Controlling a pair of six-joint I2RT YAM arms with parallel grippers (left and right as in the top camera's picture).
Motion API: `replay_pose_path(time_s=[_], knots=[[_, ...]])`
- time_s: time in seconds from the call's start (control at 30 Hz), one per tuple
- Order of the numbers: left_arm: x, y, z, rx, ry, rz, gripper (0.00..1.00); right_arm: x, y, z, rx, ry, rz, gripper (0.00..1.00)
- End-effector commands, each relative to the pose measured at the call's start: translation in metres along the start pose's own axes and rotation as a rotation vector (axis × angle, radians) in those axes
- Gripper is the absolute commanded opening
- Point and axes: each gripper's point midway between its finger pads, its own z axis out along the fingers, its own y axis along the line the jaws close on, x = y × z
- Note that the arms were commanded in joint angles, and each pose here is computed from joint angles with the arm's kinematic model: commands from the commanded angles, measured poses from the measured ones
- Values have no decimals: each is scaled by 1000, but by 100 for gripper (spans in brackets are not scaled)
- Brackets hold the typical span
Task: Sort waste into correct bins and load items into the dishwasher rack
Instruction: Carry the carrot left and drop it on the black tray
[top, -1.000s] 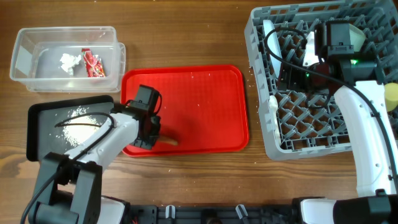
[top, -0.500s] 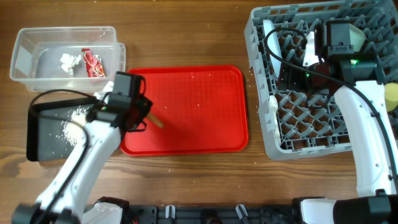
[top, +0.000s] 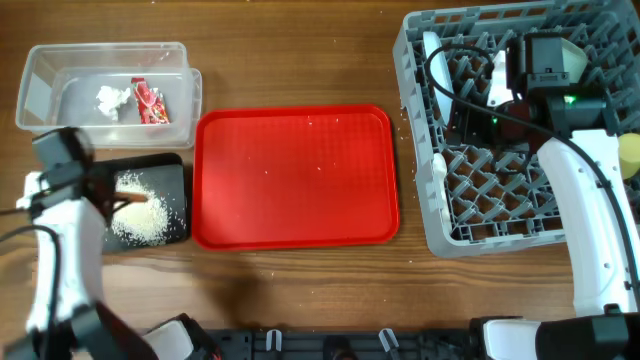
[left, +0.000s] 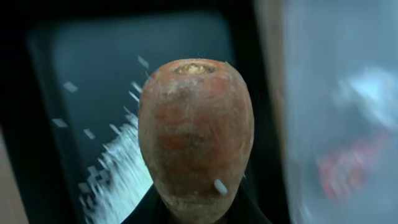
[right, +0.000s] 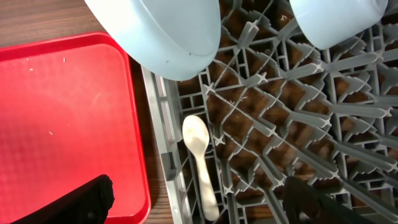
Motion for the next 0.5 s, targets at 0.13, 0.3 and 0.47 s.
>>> replay_pose_path(time_s=[0.13, 0.3, 0.47], knots=[[-10, 39, 59, -187, 39, -59, 11, 1, 2, -2, -13, -4, 1, 89], [-5, 44, 67, -213, 56, -53, 32, 1, 2, -2, -12, -1, 1, 90], [-8, 29, 57, -141, 68, -34, 63, 2, 2, -2, -12, -1, 0, 90]])
